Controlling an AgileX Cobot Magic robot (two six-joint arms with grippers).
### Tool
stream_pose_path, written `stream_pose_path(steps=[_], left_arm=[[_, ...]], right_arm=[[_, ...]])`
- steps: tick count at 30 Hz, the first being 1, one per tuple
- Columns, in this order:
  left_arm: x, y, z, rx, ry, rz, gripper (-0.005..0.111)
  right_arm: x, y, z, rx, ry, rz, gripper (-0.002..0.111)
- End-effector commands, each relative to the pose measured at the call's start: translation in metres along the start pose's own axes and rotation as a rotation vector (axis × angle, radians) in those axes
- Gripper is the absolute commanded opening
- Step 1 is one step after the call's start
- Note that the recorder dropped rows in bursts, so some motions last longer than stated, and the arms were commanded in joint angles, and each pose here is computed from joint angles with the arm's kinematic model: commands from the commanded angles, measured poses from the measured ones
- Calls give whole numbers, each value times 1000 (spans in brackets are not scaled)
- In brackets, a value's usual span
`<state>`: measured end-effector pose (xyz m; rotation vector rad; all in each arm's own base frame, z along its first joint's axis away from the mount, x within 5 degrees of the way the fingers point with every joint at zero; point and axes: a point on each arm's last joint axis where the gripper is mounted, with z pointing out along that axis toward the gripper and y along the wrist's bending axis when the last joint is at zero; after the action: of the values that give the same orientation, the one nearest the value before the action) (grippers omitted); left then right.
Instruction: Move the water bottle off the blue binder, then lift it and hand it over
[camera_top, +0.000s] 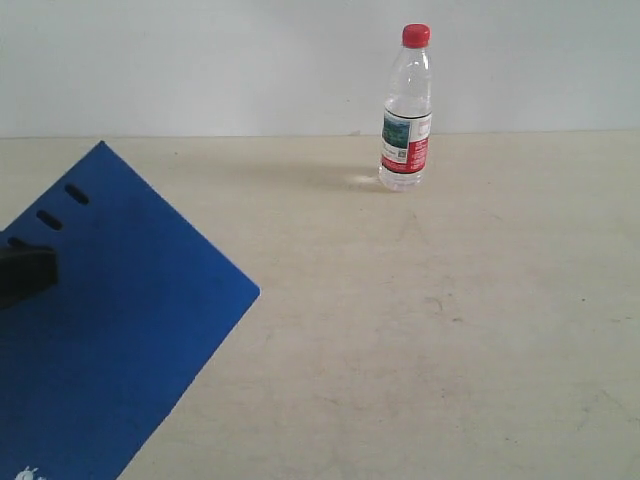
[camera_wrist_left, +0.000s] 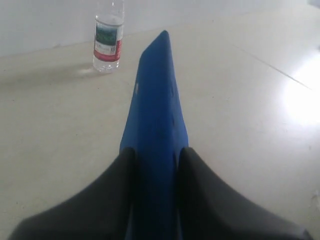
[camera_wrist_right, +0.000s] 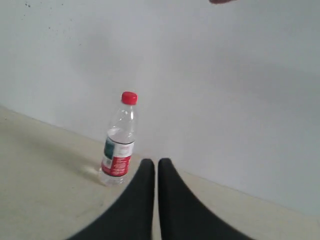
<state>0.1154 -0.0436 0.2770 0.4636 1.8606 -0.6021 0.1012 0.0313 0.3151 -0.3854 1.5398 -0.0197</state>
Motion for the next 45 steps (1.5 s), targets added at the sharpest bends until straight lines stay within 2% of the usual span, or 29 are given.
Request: stream_pose_path(steps=[1, 5, 7, 9, 11, 14, 18, 23, 26, 32, 35, 37, 40, 45], left_arm=[[-15, 7, 6, 34, -155, -89, 5], [-17, 17, 18, 93, -187, -126, 5], [-16, 19, 24, 140, -177, -145, 5], [-15, 18, 32, 199, -175, -159, 5], [-15, 16, 39, 249, -156, -119, 5], [-30, 12, 51, 297, -142, -81, 5], [-72, 2, 65, 384, -185, 21, 5], [-116, -15, 93, 427, -212, 106, 5], [-138, -34, 117, 501, -220, 139, 5], [-185, -57, 151, 463, -297, 217, 5], [-209, -70, 160, 526, -356, 249, 5], [-216, -78, 168, 559, -372, 261, 5], [-222, -85, 177, 556, -382, 264, 5], [-213, -88, 192, 565, -349, 252, 5]], right_arm=[[10, 19, 1, -167, 3, -32, 0], [30, 51, 3, -430, 11, -88, 0], [42, 58, 6, -471, 61, -92, 0], [52, 57, 9, -435, 128, -74, 0], [57, 54, 13, -378, 175, -38, 0], [59, 48, 14, -311, 209, -2, 0], [60, 47, 15, -299, 213, -1, 0], [60, 47, 15, -295, 219, 35, 0], [60, 47, 15, -295, 219, 39, 0], [60, 47, 15, -291, 224, 68, 0], [60, 47, 15, -285, 232, 124, 0], [60, 47, 15, -284, 233, 134, 0], [60, 47, 15, -284, 233, 134, 0], [60, 47, 15, -285, 233, 136, 0]])
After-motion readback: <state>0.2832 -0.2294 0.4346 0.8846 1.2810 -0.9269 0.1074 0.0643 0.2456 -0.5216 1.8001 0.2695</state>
